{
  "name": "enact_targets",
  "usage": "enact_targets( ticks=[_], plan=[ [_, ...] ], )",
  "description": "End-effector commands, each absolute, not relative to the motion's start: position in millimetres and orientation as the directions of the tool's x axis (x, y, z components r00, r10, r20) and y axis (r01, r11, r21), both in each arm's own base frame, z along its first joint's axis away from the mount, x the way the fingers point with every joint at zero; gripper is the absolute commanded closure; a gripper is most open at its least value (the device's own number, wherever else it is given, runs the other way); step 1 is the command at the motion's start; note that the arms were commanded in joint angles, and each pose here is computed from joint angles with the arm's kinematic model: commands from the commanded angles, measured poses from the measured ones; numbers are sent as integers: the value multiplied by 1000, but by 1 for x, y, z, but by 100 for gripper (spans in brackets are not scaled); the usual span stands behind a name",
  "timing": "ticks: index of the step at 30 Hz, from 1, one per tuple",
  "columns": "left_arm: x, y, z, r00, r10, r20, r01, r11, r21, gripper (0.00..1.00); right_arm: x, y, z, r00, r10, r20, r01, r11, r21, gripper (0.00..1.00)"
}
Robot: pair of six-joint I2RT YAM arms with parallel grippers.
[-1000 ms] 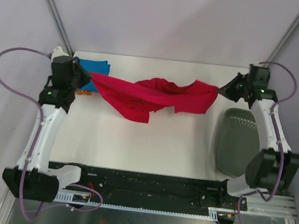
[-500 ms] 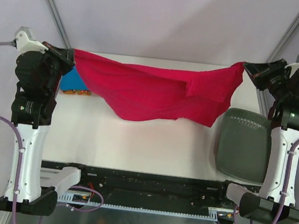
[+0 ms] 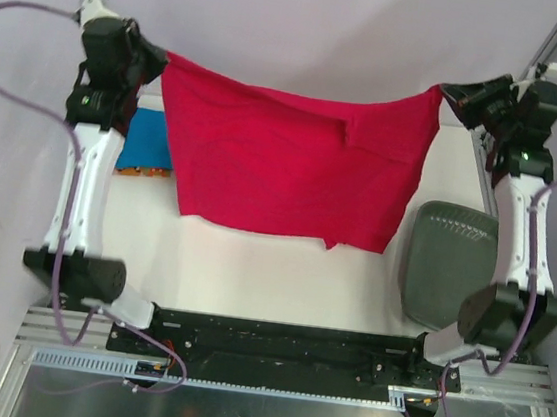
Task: Fold and stack the t-shirts
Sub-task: Flatten out the tshirt
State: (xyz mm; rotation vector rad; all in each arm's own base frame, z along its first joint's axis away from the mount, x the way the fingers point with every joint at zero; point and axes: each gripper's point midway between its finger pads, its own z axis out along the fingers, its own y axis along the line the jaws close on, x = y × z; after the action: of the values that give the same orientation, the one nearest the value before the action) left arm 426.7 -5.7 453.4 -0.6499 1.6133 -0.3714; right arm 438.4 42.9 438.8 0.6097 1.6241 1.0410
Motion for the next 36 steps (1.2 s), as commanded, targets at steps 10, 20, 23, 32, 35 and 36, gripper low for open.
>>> enact_targets(
  ticks=[10,20,23,32,35,36],
  plan=[
    [517,22,584,192,-690,-698,111,722,-683,100,509,31,577,-113,814,-570,-363,500,786,100],
    [506,38,408,-118,-669,-734,-173,741,-649,100,473,18,382,-330,803,-496,24,532,846,100],
    [490,37,314,-267,-666,-696,-296,744,-599,100,452,21,291,-446,773,-451,199,577,792,100],
    [434,37,100,-548,-694,-467,-564,719,-407,100,410,47,112,-722,621,-306,419,743,521,68],
    [425,35,76,-592,-679,-434,-570,734,-369,100,407,54,119,-724,585,-364,395,786,476,48],
    [422,35,72,-601,-674,-430,-570,739,-360,100,405,60,122,-727,570,-383,384,800,461,45]
  ],
)
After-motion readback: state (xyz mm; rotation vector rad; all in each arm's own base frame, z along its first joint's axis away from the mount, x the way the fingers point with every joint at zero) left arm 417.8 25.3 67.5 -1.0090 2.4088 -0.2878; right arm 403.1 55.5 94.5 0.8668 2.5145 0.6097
